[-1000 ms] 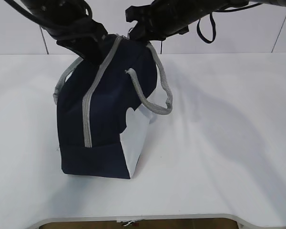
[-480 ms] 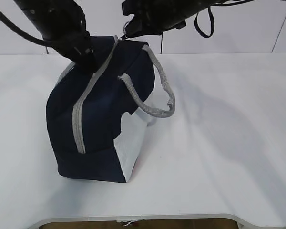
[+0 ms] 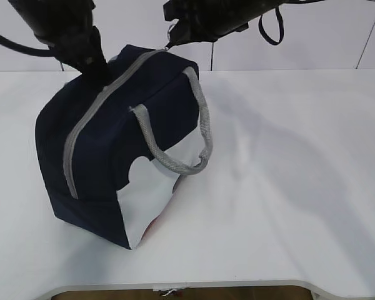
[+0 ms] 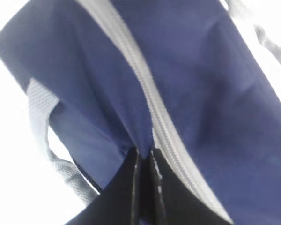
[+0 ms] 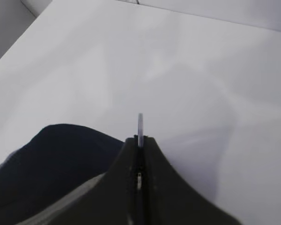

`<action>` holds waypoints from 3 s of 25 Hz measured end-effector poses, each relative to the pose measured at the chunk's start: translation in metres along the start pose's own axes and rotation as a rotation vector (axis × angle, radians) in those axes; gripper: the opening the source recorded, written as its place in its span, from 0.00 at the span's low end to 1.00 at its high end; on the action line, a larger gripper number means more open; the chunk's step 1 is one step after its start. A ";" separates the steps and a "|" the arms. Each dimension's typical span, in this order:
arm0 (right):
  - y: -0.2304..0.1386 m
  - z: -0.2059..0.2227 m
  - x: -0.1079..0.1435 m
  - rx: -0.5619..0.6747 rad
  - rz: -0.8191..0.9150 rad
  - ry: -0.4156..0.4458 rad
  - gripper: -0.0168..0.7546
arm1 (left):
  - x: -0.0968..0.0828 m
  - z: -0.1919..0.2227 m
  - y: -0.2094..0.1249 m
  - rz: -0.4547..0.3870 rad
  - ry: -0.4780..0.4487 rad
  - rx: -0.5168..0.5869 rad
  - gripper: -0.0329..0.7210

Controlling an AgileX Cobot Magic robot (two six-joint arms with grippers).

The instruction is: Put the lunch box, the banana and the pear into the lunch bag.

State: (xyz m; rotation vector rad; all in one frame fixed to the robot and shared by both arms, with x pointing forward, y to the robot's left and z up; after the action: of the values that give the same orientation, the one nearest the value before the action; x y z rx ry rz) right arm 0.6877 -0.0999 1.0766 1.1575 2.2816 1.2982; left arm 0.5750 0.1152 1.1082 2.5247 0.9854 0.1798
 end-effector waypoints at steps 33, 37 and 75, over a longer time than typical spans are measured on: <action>-0.061 0.048 -0.041 0.233 0.149 0.027 0.04 | -0.005 -0.025 -0.005 0.022 0.020 -0.022 0.03; -0.059 0.046 -0.041 0.246 0.141 0.039 0.04 | -0.006 -0.025 -0.005 0.022 0.017 -0.020 0.03; 0.038 -0.070 -0.025 0.284 -0.099 -0.147 0.70 | -0.002 -0.037 -0.008 -0.325 0.080 -0.040 0.56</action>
State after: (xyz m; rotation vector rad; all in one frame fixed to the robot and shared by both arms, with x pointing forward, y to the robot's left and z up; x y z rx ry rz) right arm 0.6831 -0.1500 1.1428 1.1650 2.4324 0.8432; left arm 0.5580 0.1316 1.1384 2.2970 1.3917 0.2015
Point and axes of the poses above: a point on each arm's last joint axis where the gripper is mounted, z pointing out along that axis toward the gripper, x along the wrist's bending axis when the last joint is at zero, y = z × x, the point moved 1 cm from there along z, pointing out along that axis toward the gripper, and after that the axes turned 12 degrees about -z, right-handed, at the moved point
